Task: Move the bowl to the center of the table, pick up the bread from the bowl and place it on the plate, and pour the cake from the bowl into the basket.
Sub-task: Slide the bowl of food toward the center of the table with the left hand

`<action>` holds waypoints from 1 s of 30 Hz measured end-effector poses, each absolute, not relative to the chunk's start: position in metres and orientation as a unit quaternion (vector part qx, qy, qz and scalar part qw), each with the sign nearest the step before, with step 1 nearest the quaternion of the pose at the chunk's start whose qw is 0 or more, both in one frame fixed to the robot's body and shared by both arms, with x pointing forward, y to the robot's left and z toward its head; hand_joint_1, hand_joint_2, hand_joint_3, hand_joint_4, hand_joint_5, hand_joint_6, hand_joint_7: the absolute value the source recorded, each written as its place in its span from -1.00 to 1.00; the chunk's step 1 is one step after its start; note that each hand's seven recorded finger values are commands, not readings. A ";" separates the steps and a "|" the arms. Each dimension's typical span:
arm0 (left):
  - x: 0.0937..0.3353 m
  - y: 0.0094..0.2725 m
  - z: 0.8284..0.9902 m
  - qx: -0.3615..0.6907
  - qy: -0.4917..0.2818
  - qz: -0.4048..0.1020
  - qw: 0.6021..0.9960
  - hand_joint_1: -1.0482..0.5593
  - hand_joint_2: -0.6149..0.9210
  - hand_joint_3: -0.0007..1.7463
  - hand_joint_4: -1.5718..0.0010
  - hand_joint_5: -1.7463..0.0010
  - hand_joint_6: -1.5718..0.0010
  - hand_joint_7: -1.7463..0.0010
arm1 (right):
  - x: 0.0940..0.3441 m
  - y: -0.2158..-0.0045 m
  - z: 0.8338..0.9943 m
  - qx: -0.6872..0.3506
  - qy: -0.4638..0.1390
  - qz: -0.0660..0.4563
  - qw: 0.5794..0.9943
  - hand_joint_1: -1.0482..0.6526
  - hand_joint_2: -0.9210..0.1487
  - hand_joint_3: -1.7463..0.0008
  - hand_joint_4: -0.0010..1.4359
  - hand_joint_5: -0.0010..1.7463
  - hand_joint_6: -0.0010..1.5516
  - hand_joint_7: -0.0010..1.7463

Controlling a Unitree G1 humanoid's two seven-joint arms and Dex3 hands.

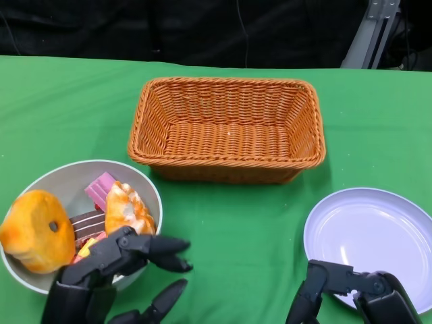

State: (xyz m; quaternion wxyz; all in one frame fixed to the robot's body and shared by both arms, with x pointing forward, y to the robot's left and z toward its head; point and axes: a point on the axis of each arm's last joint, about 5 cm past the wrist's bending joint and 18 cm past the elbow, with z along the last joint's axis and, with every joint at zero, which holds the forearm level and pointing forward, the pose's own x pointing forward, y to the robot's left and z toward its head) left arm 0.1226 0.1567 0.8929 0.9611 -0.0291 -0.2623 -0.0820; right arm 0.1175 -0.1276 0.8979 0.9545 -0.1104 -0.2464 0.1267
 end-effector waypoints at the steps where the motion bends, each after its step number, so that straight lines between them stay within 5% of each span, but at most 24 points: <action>1: 0.124 0.159 0.894 -0.023 -0.265 -0.080 0.961 -0.05 0.91 -0.60 0.27 0.09 0.28 0.56 | 0.118 -0.128 0.898 -0.111 -0.247 0.127 0.954 0.20 0.56 -1.00 0.26 0.88 0.12 0.51; 4: 0.127 0.164 0.898 0.001 -0.278 -0.071 0.958 -0.12 0.99 -0.75 0.28 0.19 0.28 0.69 | 0.118 -0.128 0.898 -0.111 -0.248 0.126 0.954 0.21 0.55 -0.99 0.25 0.89 0.11 0.51; 15: 0.139 0.179 0.910 0.029 -0.307 -0.050 0.950 -0.19 1.00 -0.77 0.41 0.29 0.37 0.80 | 0.119 -0.127 0.897 -0.107 -0.250 0.126 0.954 0.21 0.47 -0.94 0.24 0.92 0.11 0.53; 25: 0.152 0.215 0.929 0.117 -0.282 -0.026 0.952 -0.34 1.00 -0.73 0.80 0.38 0.58 0.93 | 0.118 -0.128 0.897 -0.112 -0.249 0.124 0.954 0.21 0.58 -1.00 0.25 0.88 0.12 0.53; 30: 0.155 0.228 0.936 0.157 -0.286 -0.004 0.945 -0.47 1.00 -0.69 0.99 0.21 0.61 0.96 | 0.117 -0.128 0.897 -0.112 -0.248 0.124 0.954 0.21 0.57 -1.00 0.27 0.89 0.13 0.52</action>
